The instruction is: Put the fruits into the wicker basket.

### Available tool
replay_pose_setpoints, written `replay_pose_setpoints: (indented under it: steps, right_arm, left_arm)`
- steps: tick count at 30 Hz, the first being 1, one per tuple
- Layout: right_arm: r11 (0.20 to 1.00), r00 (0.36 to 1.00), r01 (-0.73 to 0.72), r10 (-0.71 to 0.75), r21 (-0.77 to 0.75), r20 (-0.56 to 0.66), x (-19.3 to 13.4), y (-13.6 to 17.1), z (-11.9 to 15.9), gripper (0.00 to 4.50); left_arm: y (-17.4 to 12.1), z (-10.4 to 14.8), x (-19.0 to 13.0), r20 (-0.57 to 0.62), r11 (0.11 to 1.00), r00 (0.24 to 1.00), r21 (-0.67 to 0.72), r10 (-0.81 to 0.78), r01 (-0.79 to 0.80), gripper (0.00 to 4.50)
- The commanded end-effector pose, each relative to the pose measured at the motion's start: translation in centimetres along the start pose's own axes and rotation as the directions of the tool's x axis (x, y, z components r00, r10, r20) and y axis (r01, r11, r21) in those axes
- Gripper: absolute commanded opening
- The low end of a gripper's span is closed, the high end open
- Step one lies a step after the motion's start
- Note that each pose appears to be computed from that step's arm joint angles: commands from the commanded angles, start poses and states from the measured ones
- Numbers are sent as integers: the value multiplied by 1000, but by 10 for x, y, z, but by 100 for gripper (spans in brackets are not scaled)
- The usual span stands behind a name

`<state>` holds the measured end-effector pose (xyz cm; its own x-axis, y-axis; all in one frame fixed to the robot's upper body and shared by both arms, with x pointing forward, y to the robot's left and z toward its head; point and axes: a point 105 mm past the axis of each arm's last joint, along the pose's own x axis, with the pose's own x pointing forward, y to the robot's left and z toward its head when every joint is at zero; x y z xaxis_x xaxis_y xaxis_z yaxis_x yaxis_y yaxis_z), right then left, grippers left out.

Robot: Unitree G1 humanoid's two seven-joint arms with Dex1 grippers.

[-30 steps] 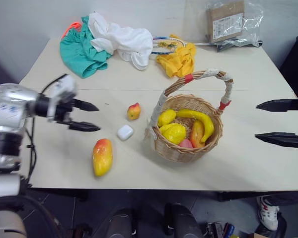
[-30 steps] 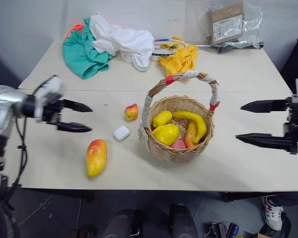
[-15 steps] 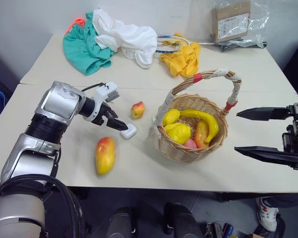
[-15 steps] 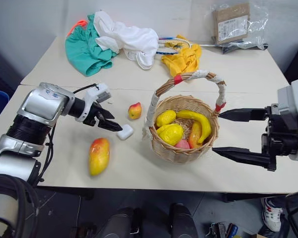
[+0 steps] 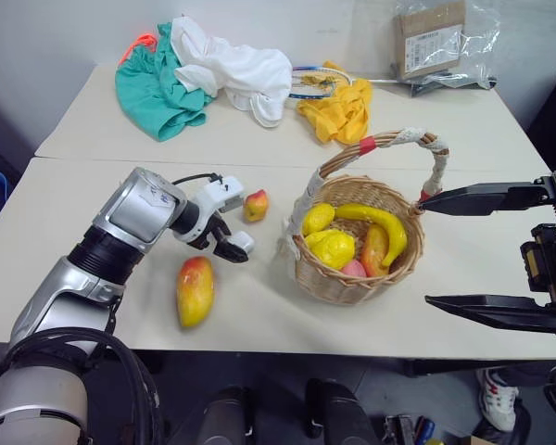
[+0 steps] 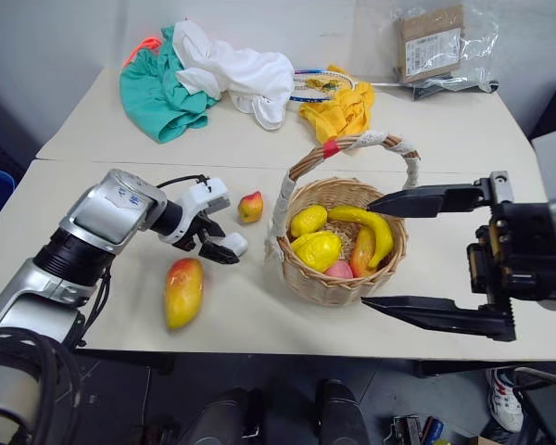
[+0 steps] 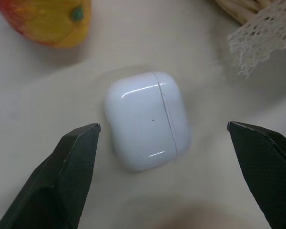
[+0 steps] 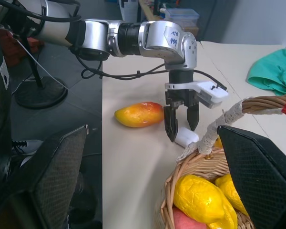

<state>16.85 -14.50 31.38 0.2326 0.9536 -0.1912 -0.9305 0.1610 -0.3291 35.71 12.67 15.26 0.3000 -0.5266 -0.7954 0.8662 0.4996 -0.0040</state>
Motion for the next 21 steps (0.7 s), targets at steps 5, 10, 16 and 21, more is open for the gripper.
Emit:
replay_pose_setpoints:
  steps: [5,10,16,21]
  right_arm:
    - [999,1000,2,-1,-45,18,3,2,11,450]
    - [999,1000,9,-8,-34,18,4,-2,10,450]
    - [1000,1000,13,-13,-10,13,4,-11,6,450]
    - [1000,1000,-7,7,-2,19,3,-15,7,450]
  left_arm:
    - [3,-1,13,-9,1000,1000,18,20,-20,388]
    - [4,-8,19,-24,1000,1000,10,18,-17,244]
    - [1,-18,20,-36,1000,999,-4,10,-10,232]
    - [1,-18,15,-26,999,999,-1,39,-39,232]
